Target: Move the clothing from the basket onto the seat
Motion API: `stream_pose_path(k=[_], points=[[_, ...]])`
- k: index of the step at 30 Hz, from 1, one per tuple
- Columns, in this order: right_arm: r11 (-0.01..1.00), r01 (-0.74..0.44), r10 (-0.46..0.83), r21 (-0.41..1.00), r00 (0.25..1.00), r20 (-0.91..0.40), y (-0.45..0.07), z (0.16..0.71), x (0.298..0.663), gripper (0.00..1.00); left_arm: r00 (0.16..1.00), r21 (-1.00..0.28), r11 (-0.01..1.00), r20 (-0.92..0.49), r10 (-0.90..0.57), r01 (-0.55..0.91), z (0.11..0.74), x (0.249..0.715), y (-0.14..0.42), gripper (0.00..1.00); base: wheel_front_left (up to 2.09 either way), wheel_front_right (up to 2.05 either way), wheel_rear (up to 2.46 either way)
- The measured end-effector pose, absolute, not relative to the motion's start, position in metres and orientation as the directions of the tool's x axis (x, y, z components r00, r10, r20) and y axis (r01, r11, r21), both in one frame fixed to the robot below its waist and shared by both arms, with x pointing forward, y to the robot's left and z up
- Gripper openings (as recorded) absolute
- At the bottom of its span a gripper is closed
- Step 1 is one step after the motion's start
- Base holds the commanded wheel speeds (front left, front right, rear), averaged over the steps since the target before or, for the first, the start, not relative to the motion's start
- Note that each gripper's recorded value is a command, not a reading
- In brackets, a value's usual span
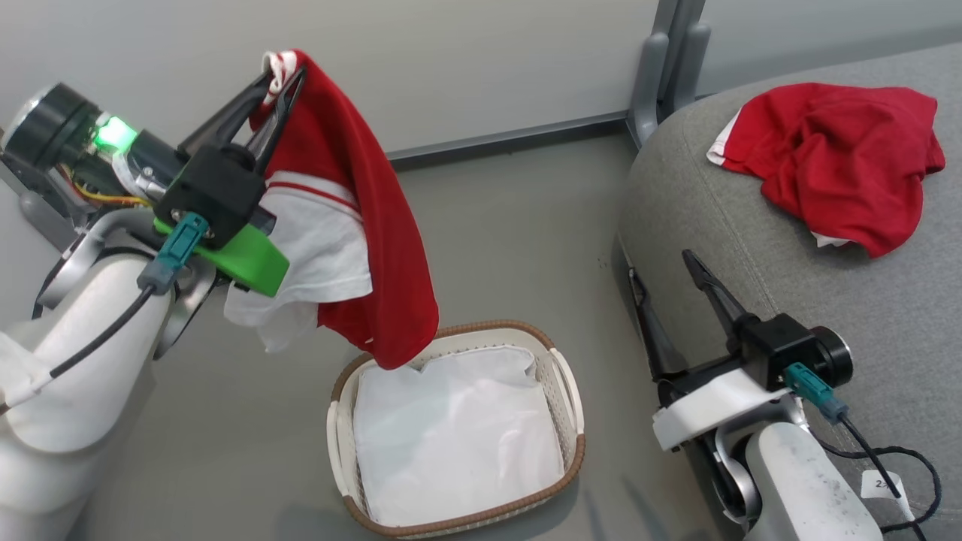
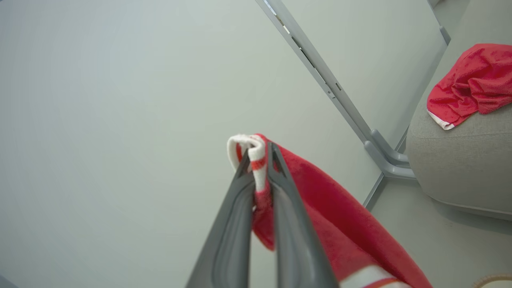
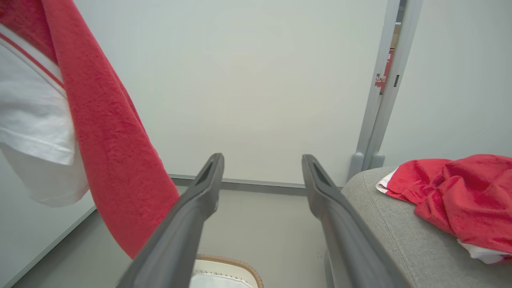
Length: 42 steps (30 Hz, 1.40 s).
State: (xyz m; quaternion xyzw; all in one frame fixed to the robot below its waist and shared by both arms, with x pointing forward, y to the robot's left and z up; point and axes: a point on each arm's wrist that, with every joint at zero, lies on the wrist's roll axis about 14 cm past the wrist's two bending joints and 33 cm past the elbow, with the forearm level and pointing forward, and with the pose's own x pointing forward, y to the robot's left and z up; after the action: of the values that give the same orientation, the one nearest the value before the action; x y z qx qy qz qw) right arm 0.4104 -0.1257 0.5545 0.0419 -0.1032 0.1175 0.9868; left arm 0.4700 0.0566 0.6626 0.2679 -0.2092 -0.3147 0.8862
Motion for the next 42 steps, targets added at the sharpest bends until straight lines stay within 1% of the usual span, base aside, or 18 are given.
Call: stream_pose_path(k=[4, 7, 10, 14, 18, 22, 27, 34, 38, 42], points=[[0.946, -0.322, 0.299, 0.039, 0.912, 0.281, -0.099, 0.581, 0.406, 1.0, 0.696, 0.632, 0.663, 0.262, -0.669, 0.4, 0.702, 0.462, 0.051, 0.0, 0.0, 0.0, 0.0], [0.921, -0.389, 0.362, 0.022, 0.875, 0.322, -0.077, 0.6, 0.404, 1.0, 0.688, 0.64, 0.665, 0.28, -0.669, 0.385, 0.717, 0.459, 0.047, 0.0, 0.0, 0.0, 0.0], [0.888, -0.459, 0.434, -0.004, 0.837, 0.334, -0.052, 0.608, 0.4, 1.0, 0.684, 0.642, 0.664, 0.286, -0.671, 0.383, 0.722, 0.458, 0.043, 0.0, 0.0, 0.0, 0.0], [0.848, -0.528, 0.513, -0.04, 0.801, 0.308, -0.027, 0.604, 0.397, 1.0, 0.665, 0.646, 0.648, 0.28, -0.693, 0.404, 0.721, 0.454, 0.032, 0.0, 0.0, 0.0, 0.0], [0.827, -0.558, 0.556, -0.078, 0.786, 0.269, -0.014, 0.596, 0.398, 1.0, 0.633, 0.65, 0.627, 0.279, -0.722, 0.429, 0.721, 0.443, 0.018, 0.0, 0.0, 0.0, 0.0], [0.821, -0.564, 0.565, -0.085, 0.783, 0.261, -0.01, 0.596, 0.402, 1.0, 0.596, 0.662, 0.606, 0.29, -0.749, 0.44, 0.729, 0.428, 0.006, 0.0, 0.0, 0.0, 0.0], [0.81, -0.576, 0.582, -0.111, 0.763, 0.281, -0.002, 0.609, 0.407, 1.0, 0.543, 0.676, 0.579, 0.304, -0.783, 0.456, 0.738, 0.406, -0.006, 0.0, 0.0, 0.0, 0.0], [0.802, -0.58, 0.593, -0.147, 0.74, 0.316, 0.005, 0.629, 0.413, 1.0, 0.502, 0.695, 0.56, 0.321, -0.803, 0.451, 0.746, 0.384, -0.009, 0.0, 0.0, 0.0, 0.0], [0.755, -0.636, 0.654, -0.159, 0.713, 0.253, 0.026, 0.613, 0.407, 1.0, 0.488, 0.701, 0.553, 0.326, -0.81, 0.451, 0.748, 0.377, -0.009, 0.0, 0.0, 0.0, 0.0], [0.701, -0.694, 0.711, -0.165, 0.666, 0.224, 0.048, 0.612, 0.402, 1.0, 0.479, 0.7, 0.549, 0.326, -0.815, 0.457, 0.747, 0.372, -0.01, 0.0, 0.0, 0.0, 0.0]])
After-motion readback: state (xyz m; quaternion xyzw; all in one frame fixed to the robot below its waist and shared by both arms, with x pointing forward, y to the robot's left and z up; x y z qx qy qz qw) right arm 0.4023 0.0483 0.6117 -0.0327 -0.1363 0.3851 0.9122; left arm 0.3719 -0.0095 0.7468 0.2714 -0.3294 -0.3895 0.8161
